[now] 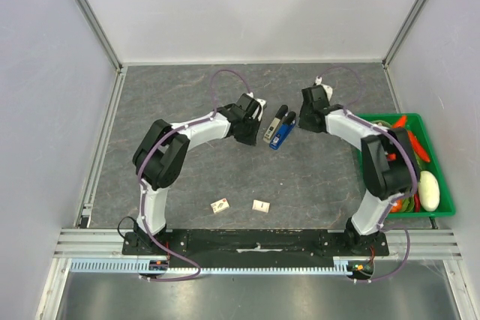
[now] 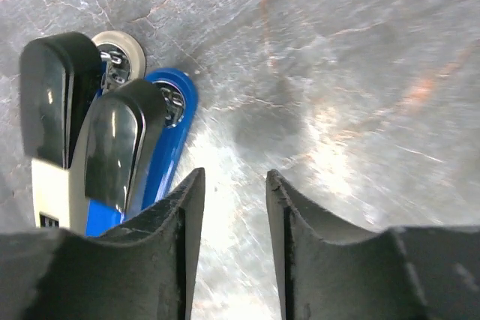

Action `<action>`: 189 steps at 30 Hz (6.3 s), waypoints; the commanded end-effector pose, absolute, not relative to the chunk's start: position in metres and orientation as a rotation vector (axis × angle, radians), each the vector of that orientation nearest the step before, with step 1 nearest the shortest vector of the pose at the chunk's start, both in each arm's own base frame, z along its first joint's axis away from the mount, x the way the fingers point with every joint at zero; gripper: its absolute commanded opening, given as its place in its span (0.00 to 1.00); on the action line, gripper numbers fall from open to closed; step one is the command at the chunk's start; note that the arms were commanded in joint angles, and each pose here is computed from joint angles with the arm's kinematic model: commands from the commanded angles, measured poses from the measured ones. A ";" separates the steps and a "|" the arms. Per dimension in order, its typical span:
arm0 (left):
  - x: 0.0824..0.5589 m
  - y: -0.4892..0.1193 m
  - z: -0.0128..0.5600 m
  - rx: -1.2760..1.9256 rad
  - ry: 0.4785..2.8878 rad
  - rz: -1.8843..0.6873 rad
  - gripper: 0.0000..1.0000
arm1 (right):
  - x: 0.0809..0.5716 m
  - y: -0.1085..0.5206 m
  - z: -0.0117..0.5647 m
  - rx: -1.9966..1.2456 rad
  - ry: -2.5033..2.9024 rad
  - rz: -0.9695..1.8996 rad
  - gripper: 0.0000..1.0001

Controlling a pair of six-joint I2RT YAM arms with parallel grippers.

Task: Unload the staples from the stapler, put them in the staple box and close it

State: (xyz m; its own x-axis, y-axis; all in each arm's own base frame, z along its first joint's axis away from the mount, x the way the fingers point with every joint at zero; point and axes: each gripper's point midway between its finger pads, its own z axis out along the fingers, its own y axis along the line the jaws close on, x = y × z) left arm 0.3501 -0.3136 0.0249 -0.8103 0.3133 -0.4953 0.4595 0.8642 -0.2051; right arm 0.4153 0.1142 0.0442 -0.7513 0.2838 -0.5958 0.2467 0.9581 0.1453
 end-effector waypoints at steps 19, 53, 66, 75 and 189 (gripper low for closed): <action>0.443 -0.402 0.123 0.798 2.182 -0.593 0.71 | 0.351 0.102 0.166 0.244 2.228 0.256 0.66; 0.475 -0.436 0.074 0.844 2.139 -0.443 0.66 | 0.341 0.117 0.174 0.178 2.219 0.323 0.68; 0.477 -0.433 0.074 0.888 2.110 -0.376 0.47 | 0.340 0.120 0.169 0.175 2.227 0.329 0.66; 0.480 -0.427 0.077 0.928 2.074 -0.301 0.02 | 0.338 0.120 0.174 0.169 2.213 0.339 0.66; 0.189 -0.299 0.421 0.805 1.306 -1.227 0.02 | 0.101 0.296 0.225 -0.989 1.771 1.460 0.00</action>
State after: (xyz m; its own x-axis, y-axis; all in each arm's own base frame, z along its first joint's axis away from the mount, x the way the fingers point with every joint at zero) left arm 0.1452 -0.3004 0.2958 -0.4179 0.1734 -0.8918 0.9058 0.1555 -0.3942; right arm 0.1342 0.2973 0.2694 -0.3753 -0.0352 -0.9262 -0.9157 0.1690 0.3646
